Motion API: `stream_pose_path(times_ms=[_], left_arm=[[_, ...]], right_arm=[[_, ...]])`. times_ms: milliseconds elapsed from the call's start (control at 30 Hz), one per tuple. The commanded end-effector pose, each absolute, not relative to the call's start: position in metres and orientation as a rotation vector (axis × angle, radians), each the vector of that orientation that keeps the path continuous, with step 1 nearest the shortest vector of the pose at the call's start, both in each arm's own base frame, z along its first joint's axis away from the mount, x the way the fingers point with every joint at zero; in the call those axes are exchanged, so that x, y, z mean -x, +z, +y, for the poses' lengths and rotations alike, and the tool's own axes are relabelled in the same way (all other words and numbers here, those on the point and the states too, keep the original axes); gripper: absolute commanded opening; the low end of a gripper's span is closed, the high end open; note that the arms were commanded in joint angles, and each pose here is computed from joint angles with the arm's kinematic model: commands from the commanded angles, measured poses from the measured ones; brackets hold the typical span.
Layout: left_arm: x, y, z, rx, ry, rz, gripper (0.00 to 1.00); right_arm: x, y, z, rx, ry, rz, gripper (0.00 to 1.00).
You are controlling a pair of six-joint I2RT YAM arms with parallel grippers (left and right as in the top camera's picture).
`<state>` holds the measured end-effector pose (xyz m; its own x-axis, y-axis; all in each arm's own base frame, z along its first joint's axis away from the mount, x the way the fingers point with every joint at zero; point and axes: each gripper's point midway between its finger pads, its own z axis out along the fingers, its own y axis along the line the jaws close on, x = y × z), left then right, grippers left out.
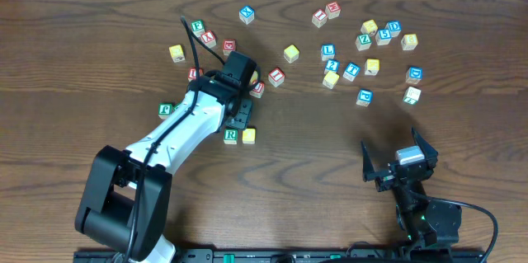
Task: Spell out ROBOT
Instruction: 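Move the left gripper over the green B block, then close the left gripper on the green B block and lift it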
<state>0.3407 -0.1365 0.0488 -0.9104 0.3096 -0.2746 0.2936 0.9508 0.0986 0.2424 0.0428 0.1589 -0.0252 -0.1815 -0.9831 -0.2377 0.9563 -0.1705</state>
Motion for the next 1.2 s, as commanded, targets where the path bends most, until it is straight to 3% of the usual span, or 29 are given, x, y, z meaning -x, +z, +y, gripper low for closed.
stream_pose_path(times_ms=[0,867,967,1167], left_arm=[[-0.345,0.055,-0.146,-0.547,0.024,2.786,0.66],[-0.360,0.037,-0.159,-0.576,0.017,2.874,0.60],[-0.358,0.036,-0.159,-0.576,0.019,2.882,0.53],[-0.350,0.035,-0.155,-0.576,0.031,2.922,0.52]], right_arm=[[-0.243,0.158,0.041,0.311,0.053,1.613,0.99],[-0.243,0.158,0.041,0.311,0.053,1.613,0.99],[-0.243,0.158,0.041,0.311,0.053,1.613,0.99],[-0.243,0.158,0.041,0.311,0.053,1.613,0.99]])
